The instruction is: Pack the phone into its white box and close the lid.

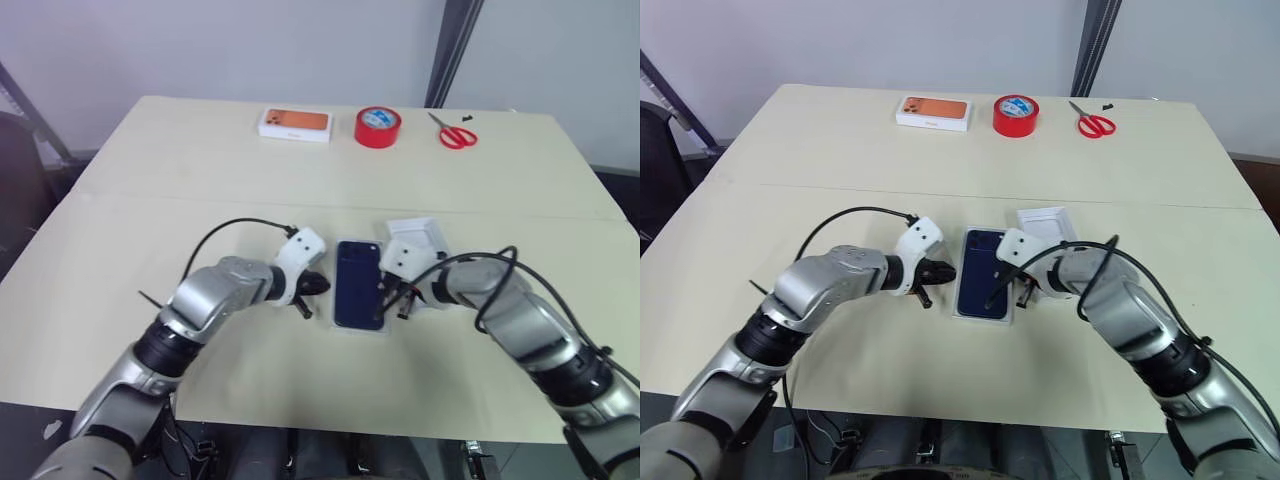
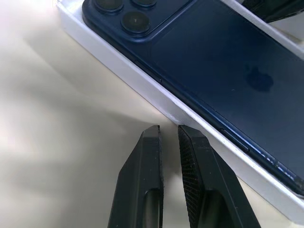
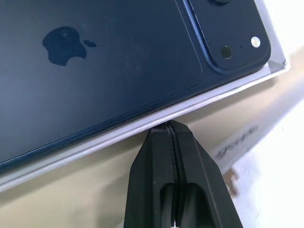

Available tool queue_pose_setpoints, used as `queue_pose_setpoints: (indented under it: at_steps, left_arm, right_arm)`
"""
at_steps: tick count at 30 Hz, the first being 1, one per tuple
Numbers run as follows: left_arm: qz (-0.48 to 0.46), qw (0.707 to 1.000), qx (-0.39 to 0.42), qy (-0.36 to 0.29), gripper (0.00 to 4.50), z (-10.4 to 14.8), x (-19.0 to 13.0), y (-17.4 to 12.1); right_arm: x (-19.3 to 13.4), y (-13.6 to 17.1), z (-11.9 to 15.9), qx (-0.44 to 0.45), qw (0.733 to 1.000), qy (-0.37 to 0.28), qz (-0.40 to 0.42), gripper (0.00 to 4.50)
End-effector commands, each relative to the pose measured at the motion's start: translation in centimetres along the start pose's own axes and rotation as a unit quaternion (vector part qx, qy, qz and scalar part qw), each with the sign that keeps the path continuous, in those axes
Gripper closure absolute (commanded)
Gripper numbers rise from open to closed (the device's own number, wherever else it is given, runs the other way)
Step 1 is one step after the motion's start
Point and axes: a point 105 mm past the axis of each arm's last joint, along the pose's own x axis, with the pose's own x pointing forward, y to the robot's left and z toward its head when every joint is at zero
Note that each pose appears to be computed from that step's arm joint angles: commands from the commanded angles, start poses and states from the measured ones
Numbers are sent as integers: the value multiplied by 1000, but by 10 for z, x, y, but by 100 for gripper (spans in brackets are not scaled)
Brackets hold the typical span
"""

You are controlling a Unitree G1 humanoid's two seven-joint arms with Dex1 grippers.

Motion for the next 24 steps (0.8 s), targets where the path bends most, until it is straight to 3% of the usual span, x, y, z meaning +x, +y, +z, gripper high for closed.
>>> queue_pose_setpoints:
  at_steps: [1, 10, 17, 20, 24]
  left_arm:
    - [-99, 995, 19, 3, 383, 7, 24, -46]
    - [-136, 991, 3, 11, 383, 8, 27, -60]
    - [-109, 994, -12, 14, 383, 3, 18, -43]
    - [-96, 995, -18, 6, 391, 4, 9, -33]
    - [-73, 997, -6, -29, 391, 7, -13, -16]
  right_arm:
    - [-16, 10, 13, -16, 999, -34, 16, 450]
    - [-28, 10, -12, 2, 1000, 3, 7, 450]
    - [-39, -2, -19, 21, 1000, 11, 1, 450]
    - [-51, -8, -18, 51, 999, 1, 6, 371]
    - [-70, -18, -14, 115, 993, -25, 8, 179]
